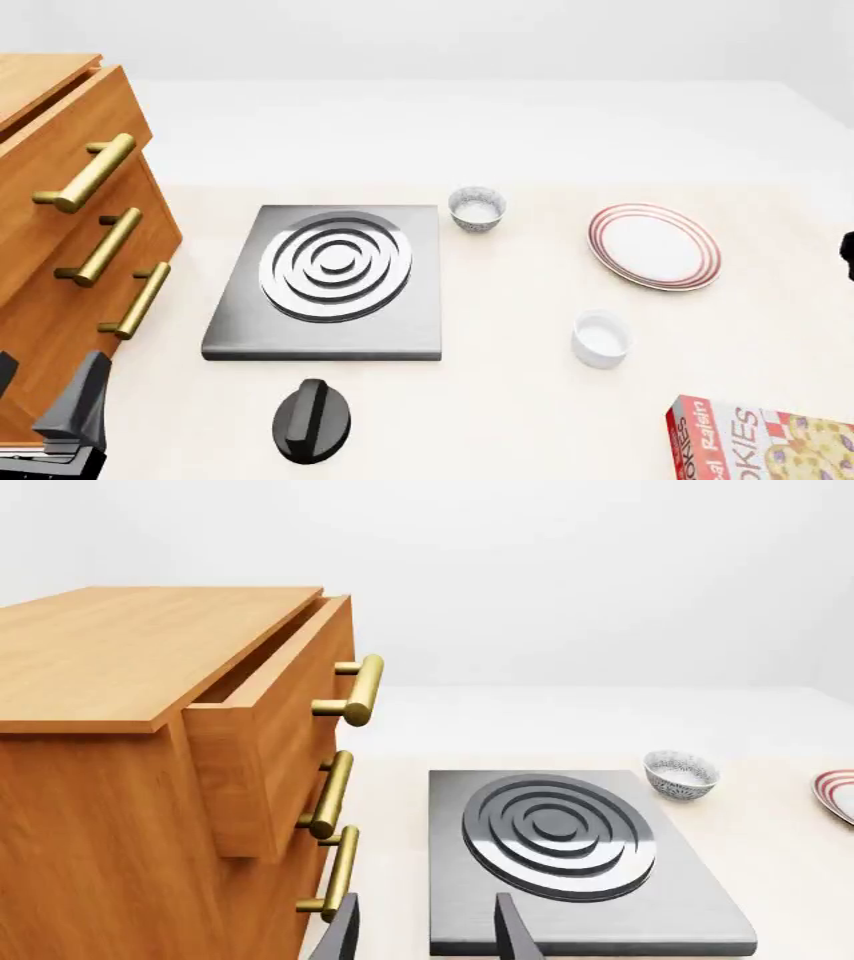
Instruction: Pick the akita bowl next to the cookies box and place it on the plate.
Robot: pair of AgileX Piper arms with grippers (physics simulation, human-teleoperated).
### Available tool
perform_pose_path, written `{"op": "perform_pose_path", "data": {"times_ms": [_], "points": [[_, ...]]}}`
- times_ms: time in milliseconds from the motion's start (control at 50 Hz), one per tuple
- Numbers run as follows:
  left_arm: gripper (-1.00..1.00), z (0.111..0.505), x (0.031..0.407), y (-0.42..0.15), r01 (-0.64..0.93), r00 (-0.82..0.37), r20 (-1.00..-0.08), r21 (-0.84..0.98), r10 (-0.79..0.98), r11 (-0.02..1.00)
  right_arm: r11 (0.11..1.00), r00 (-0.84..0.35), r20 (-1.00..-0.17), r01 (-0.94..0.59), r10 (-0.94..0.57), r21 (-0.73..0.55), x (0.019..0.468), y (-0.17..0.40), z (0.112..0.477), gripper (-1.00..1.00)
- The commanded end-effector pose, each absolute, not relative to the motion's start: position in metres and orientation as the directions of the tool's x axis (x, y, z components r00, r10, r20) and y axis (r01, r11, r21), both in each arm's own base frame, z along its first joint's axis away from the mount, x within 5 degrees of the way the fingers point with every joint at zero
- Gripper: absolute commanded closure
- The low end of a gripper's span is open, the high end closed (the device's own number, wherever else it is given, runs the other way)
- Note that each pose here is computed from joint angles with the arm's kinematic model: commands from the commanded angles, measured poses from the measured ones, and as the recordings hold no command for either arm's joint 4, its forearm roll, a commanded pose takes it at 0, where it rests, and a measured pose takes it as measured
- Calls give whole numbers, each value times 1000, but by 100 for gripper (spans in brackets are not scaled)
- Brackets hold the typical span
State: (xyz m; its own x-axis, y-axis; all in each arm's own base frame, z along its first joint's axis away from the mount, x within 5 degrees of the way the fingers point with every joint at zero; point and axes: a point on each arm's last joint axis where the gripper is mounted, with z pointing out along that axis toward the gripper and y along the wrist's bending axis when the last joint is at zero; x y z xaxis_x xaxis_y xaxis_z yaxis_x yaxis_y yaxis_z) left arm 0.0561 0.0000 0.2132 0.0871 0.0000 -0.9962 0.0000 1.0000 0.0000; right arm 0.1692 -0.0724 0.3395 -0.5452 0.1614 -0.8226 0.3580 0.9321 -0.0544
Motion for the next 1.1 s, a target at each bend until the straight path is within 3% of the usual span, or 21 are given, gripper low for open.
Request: {"op": "perform_pose_path", "data": {"times_ms": [20,420,1100], "points": [[-100,213,56,0,0,87,-996,0,0,1000,880,-552,-794,473,256,-45,179,-105,355,-100],[-100,213,56,0,0,87,-996,0,0,1000,802,-568,-735,595,369,-58,198,-164,370,-100],[-100,213,56,0,0,87,-996,0,0,1000,698,-563,-650,713,510,-69,219,-263,358,-100]]}}
